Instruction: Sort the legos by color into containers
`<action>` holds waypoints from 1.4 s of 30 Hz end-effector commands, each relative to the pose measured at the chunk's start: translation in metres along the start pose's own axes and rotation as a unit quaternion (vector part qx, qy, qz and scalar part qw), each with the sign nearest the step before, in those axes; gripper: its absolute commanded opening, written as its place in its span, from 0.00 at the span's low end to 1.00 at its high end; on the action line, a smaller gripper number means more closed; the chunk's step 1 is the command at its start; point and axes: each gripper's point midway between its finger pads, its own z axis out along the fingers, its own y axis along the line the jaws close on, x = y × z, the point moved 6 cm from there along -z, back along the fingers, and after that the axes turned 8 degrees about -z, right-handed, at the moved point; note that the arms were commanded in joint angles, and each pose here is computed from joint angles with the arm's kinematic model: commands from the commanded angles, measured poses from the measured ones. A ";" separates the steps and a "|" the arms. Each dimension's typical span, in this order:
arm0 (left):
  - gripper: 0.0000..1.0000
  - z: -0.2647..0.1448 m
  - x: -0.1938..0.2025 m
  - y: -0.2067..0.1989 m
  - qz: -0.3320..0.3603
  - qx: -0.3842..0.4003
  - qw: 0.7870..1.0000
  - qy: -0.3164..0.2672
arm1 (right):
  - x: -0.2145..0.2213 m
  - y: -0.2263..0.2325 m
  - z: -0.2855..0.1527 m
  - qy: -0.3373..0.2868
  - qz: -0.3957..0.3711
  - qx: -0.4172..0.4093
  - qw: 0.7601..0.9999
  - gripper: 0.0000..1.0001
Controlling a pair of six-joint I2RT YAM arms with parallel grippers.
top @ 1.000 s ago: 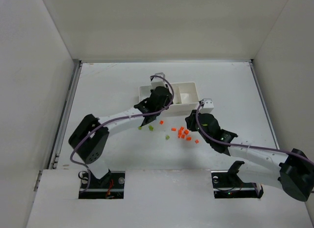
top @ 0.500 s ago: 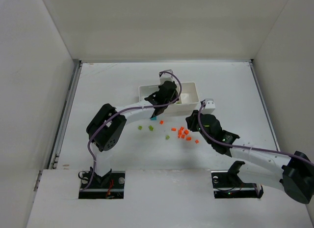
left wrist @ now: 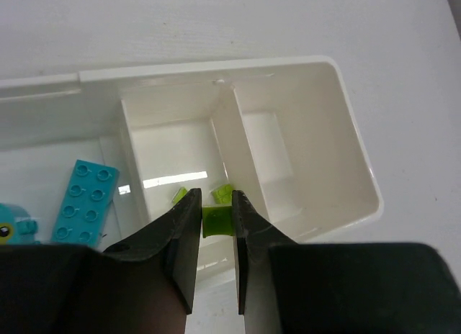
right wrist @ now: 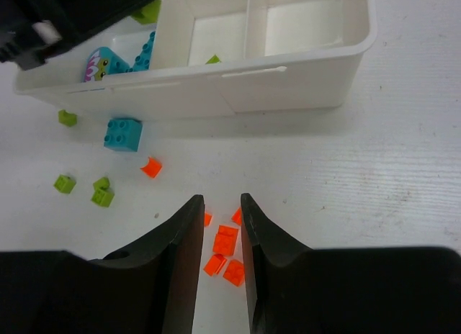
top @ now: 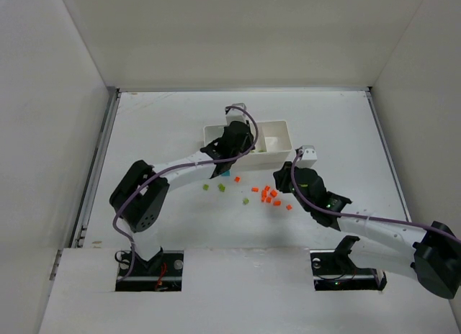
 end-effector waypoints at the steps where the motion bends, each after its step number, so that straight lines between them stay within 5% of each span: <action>1: 0.15 -0.026 -0.042 0.004 -0.007 0.018 0.998 -0.057 | -0.014 0.000 0.002 -0.040 0.021 0.002 0.999 0.32; 6: 0.16 -0.042 -0.043 0.018 -0.015 0.010 0.998 -0.052 | -0.031 0.004 0.003 -0.051 0.067 -0.001 0.996 0.33; 13: 0.17 -0.044 -0.072 -0.014 -0.011 0.037 0.999 -0.017 | -0.084 0.000 -0.007 -0.066 0.119 0.028 0.990 0.35; 42: 0.18 0.051 -0.015 -0.010 0.022 0.006 0.997 0.076 | -0.066 -0.031 -0.015 -0.006 0.114 0.052 0.992 0.40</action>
